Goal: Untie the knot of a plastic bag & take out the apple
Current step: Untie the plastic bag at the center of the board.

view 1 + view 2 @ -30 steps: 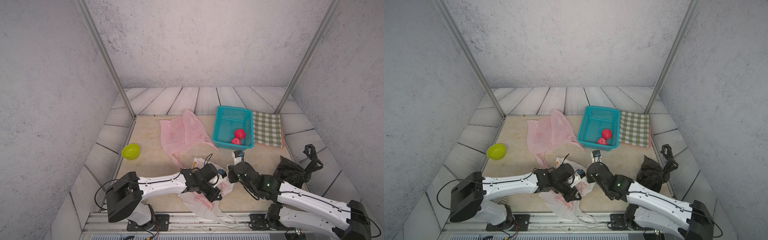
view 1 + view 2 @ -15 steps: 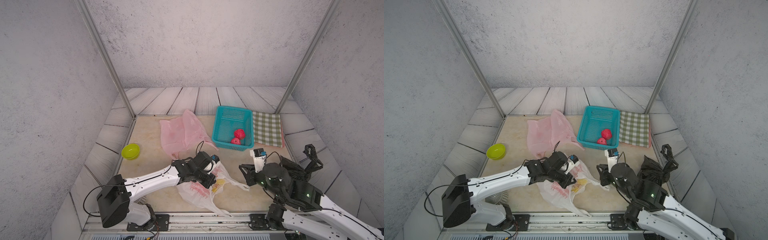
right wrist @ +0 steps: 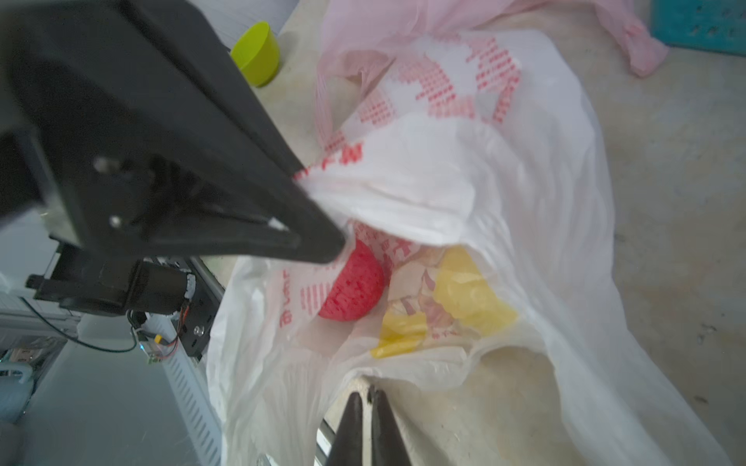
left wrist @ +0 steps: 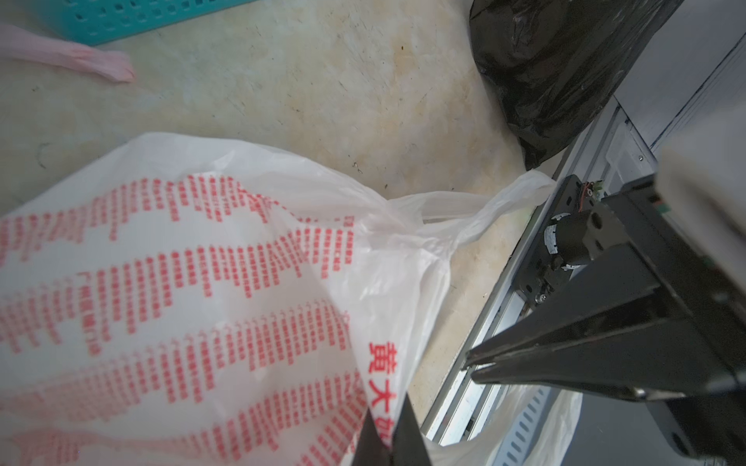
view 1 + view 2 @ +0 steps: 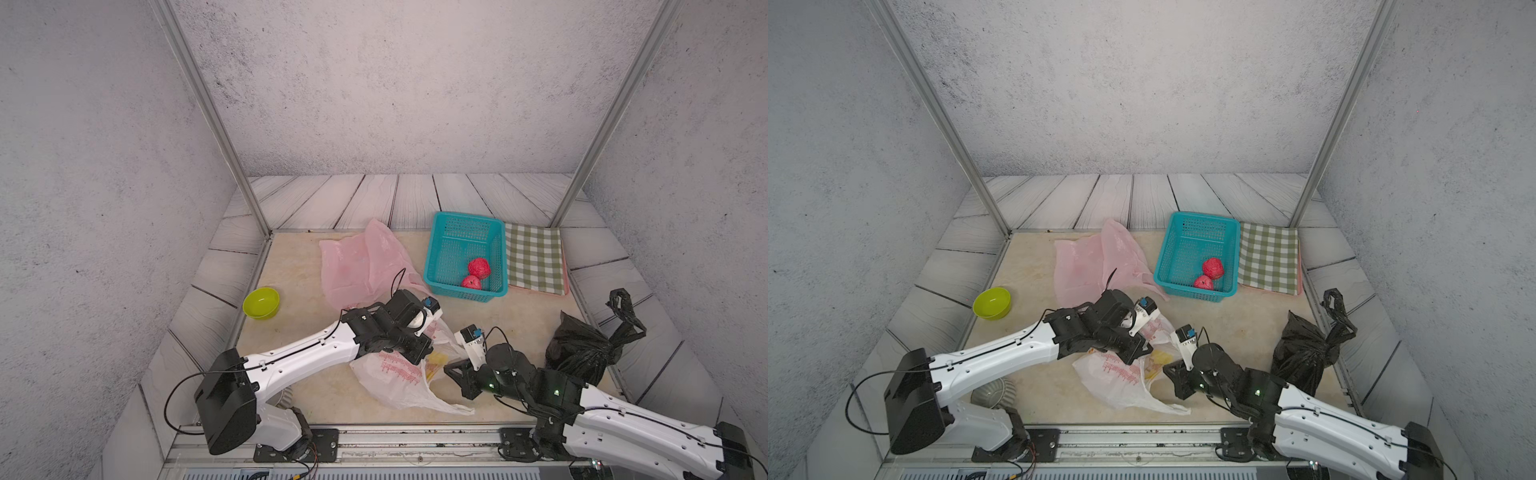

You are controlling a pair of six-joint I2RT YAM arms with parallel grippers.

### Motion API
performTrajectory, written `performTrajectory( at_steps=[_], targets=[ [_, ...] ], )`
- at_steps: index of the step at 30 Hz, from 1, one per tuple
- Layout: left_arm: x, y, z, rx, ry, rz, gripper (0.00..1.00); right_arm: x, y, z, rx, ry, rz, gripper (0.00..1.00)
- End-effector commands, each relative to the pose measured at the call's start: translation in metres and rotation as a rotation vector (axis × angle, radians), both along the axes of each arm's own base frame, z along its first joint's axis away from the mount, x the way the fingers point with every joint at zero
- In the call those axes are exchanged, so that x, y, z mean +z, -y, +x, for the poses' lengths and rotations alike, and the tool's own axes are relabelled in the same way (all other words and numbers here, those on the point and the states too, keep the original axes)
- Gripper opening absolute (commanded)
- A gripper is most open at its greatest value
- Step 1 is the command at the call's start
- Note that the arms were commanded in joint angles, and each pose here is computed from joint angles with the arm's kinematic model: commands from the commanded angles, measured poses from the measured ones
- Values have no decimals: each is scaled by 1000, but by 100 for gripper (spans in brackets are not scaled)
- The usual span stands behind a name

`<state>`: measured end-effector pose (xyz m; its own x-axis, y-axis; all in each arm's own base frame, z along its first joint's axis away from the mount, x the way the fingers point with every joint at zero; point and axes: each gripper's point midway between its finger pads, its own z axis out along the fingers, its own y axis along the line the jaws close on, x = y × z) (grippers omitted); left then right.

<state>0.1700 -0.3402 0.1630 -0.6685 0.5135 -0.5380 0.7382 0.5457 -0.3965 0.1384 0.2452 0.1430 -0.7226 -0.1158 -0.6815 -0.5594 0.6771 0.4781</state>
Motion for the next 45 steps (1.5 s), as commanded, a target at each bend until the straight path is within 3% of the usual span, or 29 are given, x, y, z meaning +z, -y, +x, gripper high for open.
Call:
performTrajectory(
  at_steps=[1,4,9,15,21,27,36,45],
  targets=[
    [2,2,0,-14,-3,3,0,6,-16,16,-50,51,99,5],
    [2,2,3,-5,3,5,0,-6,-24,22,-91,56,149,0],
    [0,4,7,9,1,7,0,-23,-17,33,-213,144,172,0],
    [-3,8,8,3,-13,7,0,-23,-27,39,-209,199,154,0],
    [-2,4,10,11,-9,14,0,-71,-41,40,-177,107,-32,0],
    [7,-9,23,56,17,13,0,-129,-37,29,-183,-26,-131,0],
    [61,-43,67,170,181,44,0,-171,-1,17,-274,-108,-263,0],
    [120,-42,99,191,287,52,0,-176,5,15,-305,-113,-288,0]
  ],
)
